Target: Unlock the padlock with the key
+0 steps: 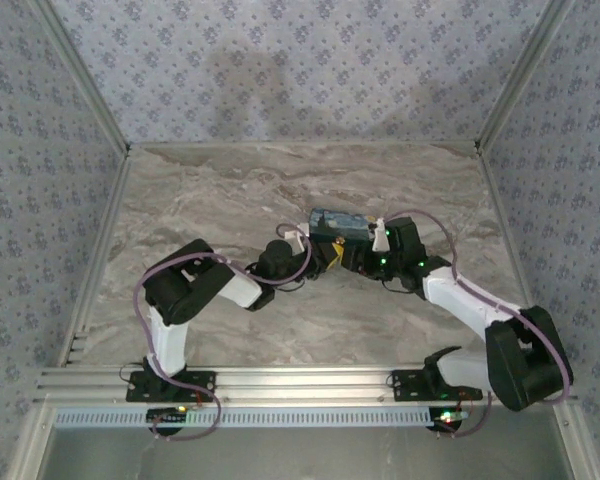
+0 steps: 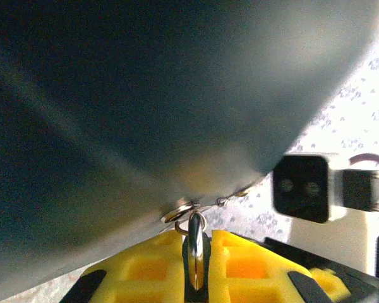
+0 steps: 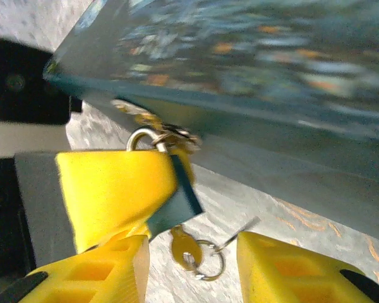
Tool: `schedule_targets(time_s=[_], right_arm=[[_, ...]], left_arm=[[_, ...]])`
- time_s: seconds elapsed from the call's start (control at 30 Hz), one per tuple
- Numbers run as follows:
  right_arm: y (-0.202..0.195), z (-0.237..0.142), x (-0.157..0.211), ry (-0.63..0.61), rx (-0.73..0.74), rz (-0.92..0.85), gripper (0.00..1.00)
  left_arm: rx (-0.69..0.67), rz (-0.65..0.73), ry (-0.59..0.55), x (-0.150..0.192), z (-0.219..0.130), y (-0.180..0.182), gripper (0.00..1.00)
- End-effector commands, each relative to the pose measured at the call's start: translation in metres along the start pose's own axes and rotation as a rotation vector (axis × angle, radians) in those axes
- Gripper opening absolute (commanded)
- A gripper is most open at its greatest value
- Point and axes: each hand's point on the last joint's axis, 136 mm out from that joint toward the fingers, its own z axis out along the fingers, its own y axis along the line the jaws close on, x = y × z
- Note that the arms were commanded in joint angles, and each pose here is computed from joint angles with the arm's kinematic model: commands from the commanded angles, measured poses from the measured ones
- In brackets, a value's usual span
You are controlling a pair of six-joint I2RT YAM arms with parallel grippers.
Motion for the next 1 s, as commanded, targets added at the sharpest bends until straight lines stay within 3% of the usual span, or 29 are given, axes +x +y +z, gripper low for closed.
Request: schedule_targets(time_s=[0.0,0.17,0.47,0.97], right_arm=[[-0.012,-0.013,0.012,0.045,0.151,-0.196,0.47],[-0.007,-0.025,0.002,-0.027,0.25,-0.315,0.51],[-0.003,-0.026,-0.001,-0.015,0.357,-0.475,0.54],[0.008,-0.006,-0.003,0.027,0.42,-0.579,0.42]], left_arm=[[0.079,0.05,0.04,0.007,-0.002,-0.035,0.0],[0.076,0.048,0.034,0.004,-0.004,-0.035,0.0],[0.083,0.044,0.041,0.004,-0.004,-0.039,0.0],[0.095,0.04,0.045,0.003,-0.007,-0.042,0.0]])
